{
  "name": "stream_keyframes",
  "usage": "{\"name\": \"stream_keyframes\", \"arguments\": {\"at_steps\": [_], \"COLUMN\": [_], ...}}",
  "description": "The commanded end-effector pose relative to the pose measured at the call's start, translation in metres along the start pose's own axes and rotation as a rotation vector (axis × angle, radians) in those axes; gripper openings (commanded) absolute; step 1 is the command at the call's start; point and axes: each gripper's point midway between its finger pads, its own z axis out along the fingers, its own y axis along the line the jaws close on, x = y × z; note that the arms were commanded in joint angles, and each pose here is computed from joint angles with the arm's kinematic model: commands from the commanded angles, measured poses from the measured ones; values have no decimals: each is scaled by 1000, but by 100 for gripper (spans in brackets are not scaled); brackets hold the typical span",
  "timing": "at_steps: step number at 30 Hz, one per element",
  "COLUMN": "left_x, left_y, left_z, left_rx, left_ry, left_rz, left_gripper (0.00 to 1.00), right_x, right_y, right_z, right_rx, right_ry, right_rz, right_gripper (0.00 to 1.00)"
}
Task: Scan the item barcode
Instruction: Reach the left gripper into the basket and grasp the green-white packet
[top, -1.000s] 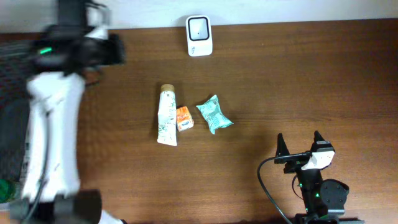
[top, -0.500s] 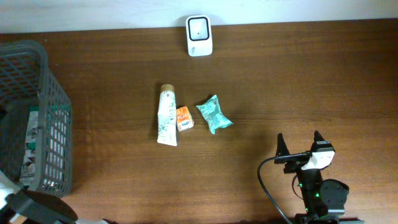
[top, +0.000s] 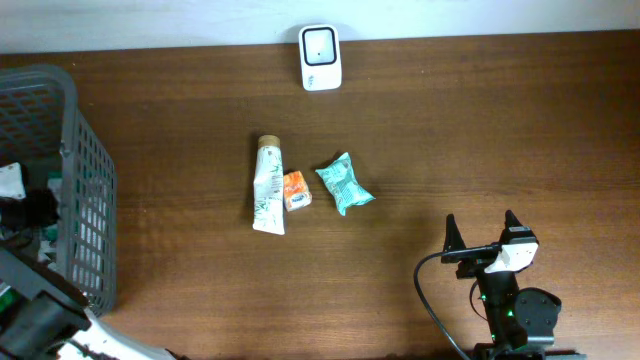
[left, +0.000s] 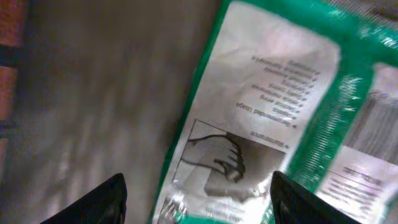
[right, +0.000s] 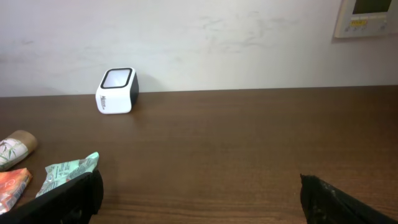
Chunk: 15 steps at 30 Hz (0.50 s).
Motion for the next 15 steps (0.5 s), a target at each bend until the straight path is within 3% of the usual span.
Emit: {"name": "stream_keyframes", "arguments": {"at_steps": [1, 9, 13, 15], "left_x": [14, 47, 49, 47], "left_y": [-2, -16, -24, -28], "left_z": [24, 51, 52, 51], "left_rx": [28, 88, 128, 152], "left_ry": [53, 145, 144, 132], "left_rz": [15, -1, -6, -8], "left_gripper": [72, 73, 43, 23], "right_x": [2, 2, 2, 2], "right_y": [0, 0, 0, 0], "right_z": [0, 0, 0, 0], "right_rx": [-3, -3, -3, -2], "right_ry": [3, 3, 3, 3], "right_rz": [-7, -7, -7, -7], "right_gripper": [98, 99, 98, 98]}}
